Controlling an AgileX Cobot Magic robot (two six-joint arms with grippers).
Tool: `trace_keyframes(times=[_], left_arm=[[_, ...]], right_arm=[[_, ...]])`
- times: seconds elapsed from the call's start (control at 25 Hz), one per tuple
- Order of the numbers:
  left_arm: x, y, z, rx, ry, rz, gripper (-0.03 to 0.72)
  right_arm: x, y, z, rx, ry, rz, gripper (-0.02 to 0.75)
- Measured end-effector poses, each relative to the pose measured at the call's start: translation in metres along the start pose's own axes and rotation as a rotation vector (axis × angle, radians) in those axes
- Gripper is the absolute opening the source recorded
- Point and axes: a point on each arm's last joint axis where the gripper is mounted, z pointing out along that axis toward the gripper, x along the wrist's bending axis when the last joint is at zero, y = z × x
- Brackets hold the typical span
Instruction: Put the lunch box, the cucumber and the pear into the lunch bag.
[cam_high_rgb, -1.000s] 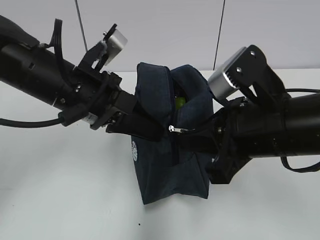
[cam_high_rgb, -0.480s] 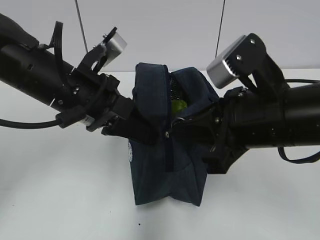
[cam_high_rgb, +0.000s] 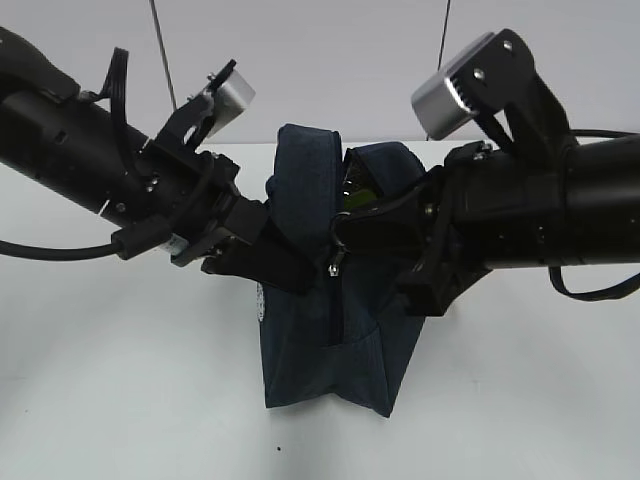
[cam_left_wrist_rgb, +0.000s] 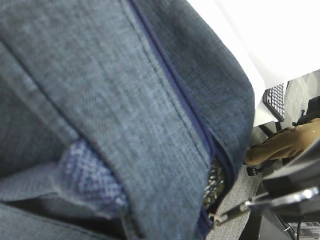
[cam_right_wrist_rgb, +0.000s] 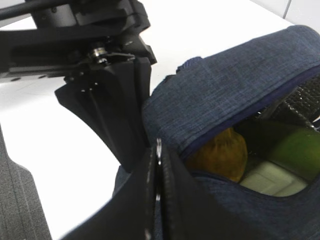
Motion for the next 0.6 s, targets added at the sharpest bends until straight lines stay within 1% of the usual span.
trace_keyframes(times=[0.24,0.28,0.36,0.4,0.56,0.6], left_arm=[[-0.0008,0.0005,0.0000,-0.006,-0.008,-0.007,-0.001],[-0.0009,0.0007,0.0000,-0.007,-0.010,-0.008,0.008],[-0.0011,0.0005,0.0000,-0.005,-0.012,-0.008,0.054],[-0.0013,0.0000,0.0000,0.000,-0.015,-0.006,0.098],[-0.0010,-0.0014,0.0000,0.015,-0.011,0.003,0.355],[-0.0010,-0.0013,0.0000,0.015,-0.011,0.003,0.407]], right_arm=[[-0.0011,0.0027,-0.0003,-0.007,-0.008,-0.004,0.006],[-0.0012,0.0027,-0.0003,-0.006,-0.010,-0.004,0.006],[-0.0014,0.0027,-0.0003,-0.006,-0.012,-0.004,0.006],[-0.0017,0.0031,-0.0003,-0.007,-0.014,-0.004,0.006],[-0.0028,0.0046,-0.0005,-0.012,-0.024,-0.003,0.006],[-0.0029,0.0052,-0.0006,-0.013,-0.025,-0.004,0.006]])
